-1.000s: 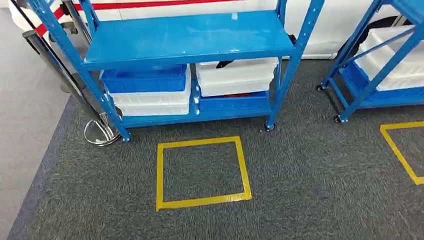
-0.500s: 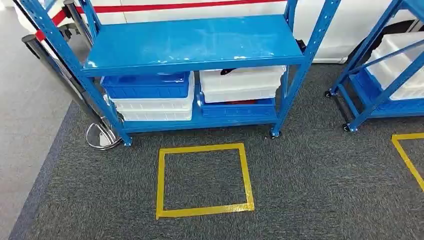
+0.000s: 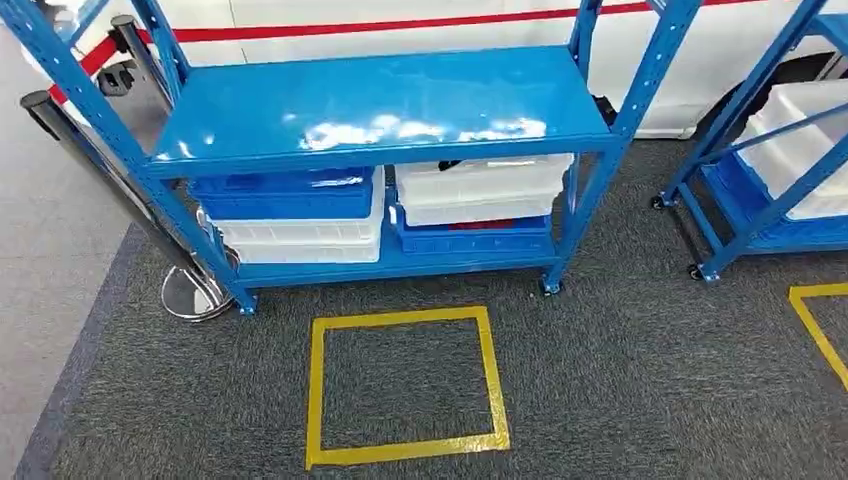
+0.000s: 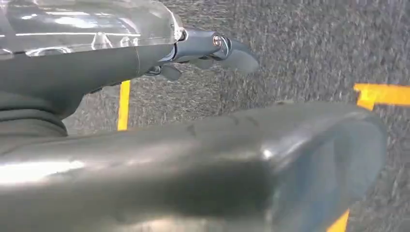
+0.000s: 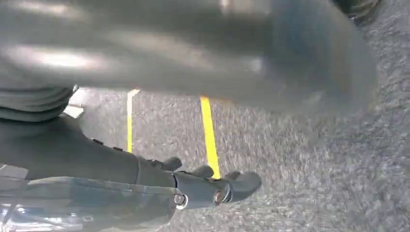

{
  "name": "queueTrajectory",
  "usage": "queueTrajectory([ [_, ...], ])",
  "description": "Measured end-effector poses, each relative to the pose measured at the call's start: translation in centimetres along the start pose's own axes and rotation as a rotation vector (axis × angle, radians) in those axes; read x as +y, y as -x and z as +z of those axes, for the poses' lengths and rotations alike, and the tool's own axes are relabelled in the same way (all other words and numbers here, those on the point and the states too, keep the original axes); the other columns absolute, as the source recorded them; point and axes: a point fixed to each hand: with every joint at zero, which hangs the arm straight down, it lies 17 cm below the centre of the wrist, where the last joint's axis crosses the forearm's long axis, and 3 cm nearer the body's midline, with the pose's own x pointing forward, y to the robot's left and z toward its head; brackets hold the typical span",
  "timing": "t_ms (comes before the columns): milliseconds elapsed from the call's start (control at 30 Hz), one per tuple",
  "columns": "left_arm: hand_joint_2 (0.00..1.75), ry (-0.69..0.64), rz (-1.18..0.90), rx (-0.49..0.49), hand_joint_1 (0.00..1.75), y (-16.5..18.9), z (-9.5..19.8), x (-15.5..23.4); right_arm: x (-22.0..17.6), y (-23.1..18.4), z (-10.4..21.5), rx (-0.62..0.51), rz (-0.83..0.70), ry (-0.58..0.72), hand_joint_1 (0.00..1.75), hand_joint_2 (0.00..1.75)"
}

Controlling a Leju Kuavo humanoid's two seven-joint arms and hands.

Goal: Take the parts from the cabinet and place them on the table.

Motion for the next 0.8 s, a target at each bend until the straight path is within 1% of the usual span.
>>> queueTrajectory([
  [200,0.00,0.001,0.002,-0.004,0.00,-0.2,-0.1,-0.1,0.1,-0.2,0.0,0.000,-0.015,-0.004,0.00,0.00],
  [367,0.00,0.002,0.001,0.007,0.00,0.4,0.1,-0.1,-0.4,1.1,0.0,0.016,-0.017,0.012,0.00,0.00],
  [533,0.00,0.004,0.004,-0.009,0.00,-0.7,-0.2,-0.3,-0.3,0.4,0.0,0.002,-0.016,0.011,0.00,0.00],
  [800,0.00,0.003,0.002,0.001,0.00,-0.1,0.0,-0.2,-0.4,0.5,0.0,0.002,-0.016,0.012,0.00,0.00],
])
